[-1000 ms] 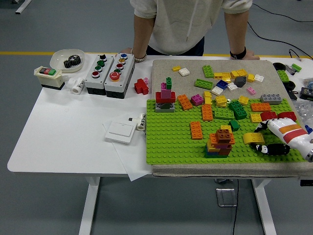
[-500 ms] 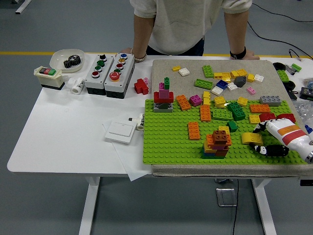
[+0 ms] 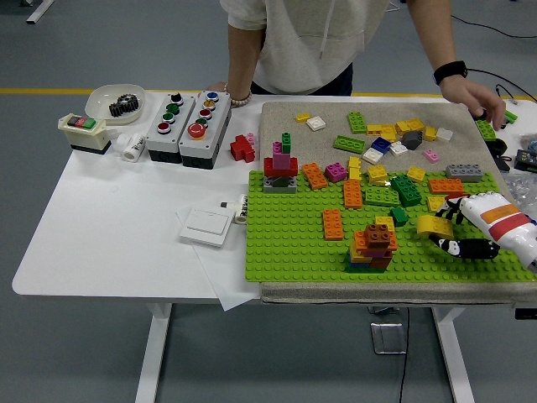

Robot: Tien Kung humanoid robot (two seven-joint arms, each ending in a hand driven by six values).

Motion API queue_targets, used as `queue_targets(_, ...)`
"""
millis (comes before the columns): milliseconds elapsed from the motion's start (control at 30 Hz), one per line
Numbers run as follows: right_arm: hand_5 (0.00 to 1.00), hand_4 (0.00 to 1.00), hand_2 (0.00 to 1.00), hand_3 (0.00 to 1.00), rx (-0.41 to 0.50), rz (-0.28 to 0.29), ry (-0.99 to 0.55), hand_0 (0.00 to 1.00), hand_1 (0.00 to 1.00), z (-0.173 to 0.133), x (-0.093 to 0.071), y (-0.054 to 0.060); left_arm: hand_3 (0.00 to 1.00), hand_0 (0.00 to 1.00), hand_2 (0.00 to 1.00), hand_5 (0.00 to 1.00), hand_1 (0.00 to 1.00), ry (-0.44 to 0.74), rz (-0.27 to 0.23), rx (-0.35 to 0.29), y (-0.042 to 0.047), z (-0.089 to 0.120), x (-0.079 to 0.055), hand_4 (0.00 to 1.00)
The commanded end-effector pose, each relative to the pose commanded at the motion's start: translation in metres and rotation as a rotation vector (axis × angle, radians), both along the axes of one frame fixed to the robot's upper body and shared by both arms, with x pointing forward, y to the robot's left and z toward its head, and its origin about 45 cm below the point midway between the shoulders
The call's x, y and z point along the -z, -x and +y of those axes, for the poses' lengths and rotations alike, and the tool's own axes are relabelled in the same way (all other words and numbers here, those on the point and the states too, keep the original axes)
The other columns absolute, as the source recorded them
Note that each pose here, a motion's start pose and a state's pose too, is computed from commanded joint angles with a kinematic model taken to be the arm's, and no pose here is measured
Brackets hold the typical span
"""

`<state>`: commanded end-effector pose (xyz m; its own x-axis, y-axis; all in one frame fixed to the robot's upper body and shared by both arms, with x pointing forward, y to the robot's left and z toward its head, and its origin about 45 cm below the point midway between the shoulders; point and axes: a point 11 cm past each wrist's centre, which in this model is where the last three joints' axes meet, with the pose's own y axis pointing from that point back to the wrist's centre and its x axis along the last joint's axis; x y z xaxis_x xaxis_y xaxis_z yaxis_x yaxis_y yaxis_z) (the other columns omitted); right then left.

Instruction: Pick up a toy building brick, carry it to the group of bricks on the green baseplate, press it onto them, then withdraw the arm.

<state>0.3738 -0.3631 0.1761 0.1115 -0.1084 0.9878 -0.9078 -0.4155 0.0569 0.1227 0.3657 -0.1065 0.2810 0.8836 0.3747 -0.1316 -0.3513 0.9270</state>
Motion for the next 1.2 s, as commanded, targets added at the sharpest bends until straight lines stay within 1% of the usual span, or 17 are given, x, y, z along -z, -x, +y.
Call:
queue_targets(100,0.440,0.669,0.462,0.497,-0.007,-0.018,-0.005,0.252,0.388,0.001,-0.007,0.000,0.585,0.760,0.729,0.662,0.756,0.000,0.000,-0.001,0.0004,0.000,0.000,0.643)
queue_targets(267,0.432,0.660,0.462,0.498,-0.036,-0.060,-0.010,0.253,0.388,0.005,-0.025,-0.001,0.584,0.760,0.729,0.662,0.755,-0.001,0.001,-0.003,0.0013,0.001,0.000,0.643)
queue_targets(400,0.426,0.657,0.463,0.499,-0.076,-0.094,-0.003,0.253,0.389,0.013,-0.041,0.001,0.584,0.760,0.729,0.663,0.754,-0.002,0.000,-0.004,0.0017,0.002,0.000,0.642)
queue_targets(467,0.426,0.657,0.463,0.499,-0.088,-0.099,0.003,0.253,0.389,0.015,-0.044,0.001,0.584,0.760,0.729,0.663,0.754,-0.002,0.000,-0.004,0.0017,0.002,0.000,0.642)
queue_targets(500,0.426,0.657,0.463,0.499,-0.112,-0.108,0.017,0.253,0.389,0.019,-0.050,0.002,0.584,0.760,0.729,0.663,0.754,-0.002,0.000,-0.005,0.0018,0.002,0.000,0.642)
queue_targets(700,0.424,0.657,0.463,0.501,-0.197,-0.131,0.055,0.254,0.391,0.040,-0.073,0.006,0.585,0.759,0.729,0.663,0.754,-0.004,-0.002,-0.006,0.0021,0.003,0.000,0.643)
queue_targets(867,0.423,0.659,0.465,0.501,-0.247,-0.120,0.073,0.253,0.392,0.059,-0.089,0.011,0.585,0.759,0.728,0.662,0.754,-0.005,-0.001,-0.009,0.0036,0.004,0.000,0.643)
queue_targets(967,0.419,0.668,0.467,0.504,-0.285,-0.101,0.093,0.251,0.394,0.072,-0.097,0.015,0.585,0.759,0.729,0.662,0.753,-0.007,0.002,-0.010,0.0051,0.005,0.000,0.643)
queue_targets(1067,0.419,0.668,0.467,0.504,-0.298,-0.087,0.103,0.251,0.394,0.079,-0.100,0.017,0.585,0.759,0.729,0.662,0.753,-0.009,0.004,-0.010,0.0059,0.005,0.000,0.643)
queue_targets(1133,0.419,0.668,0.467,0.504,-0.295,-0.058,0.110,0.251,0.394,0.084,-0.101,0.019,0.585,0.759,0.729,0.662,0.753,-0.011,0.006,-0.011,0.0067,0.006,0.000,0.643)
queue_targets(1167,0.426,0.689,0.472,0.507,-0.289,-0.039,0.115,0.252,0.397,0.085,-0.100,0.019,0.585,0.760,0.729,0.663,0.753,-0.012,0.006,-0.011,0.0069,0.007,0.000,0.643)
queue_targets(1200,0.426,0.689,0.472,0.507,-0.286,-0.028,0.120,0.252,0.397,0.087,-0.100,0.019,0.585,0.760,0.729,0.663,0.753,-0.012,0.006,-0.012,0.0071,0.007,0.000,0.643)
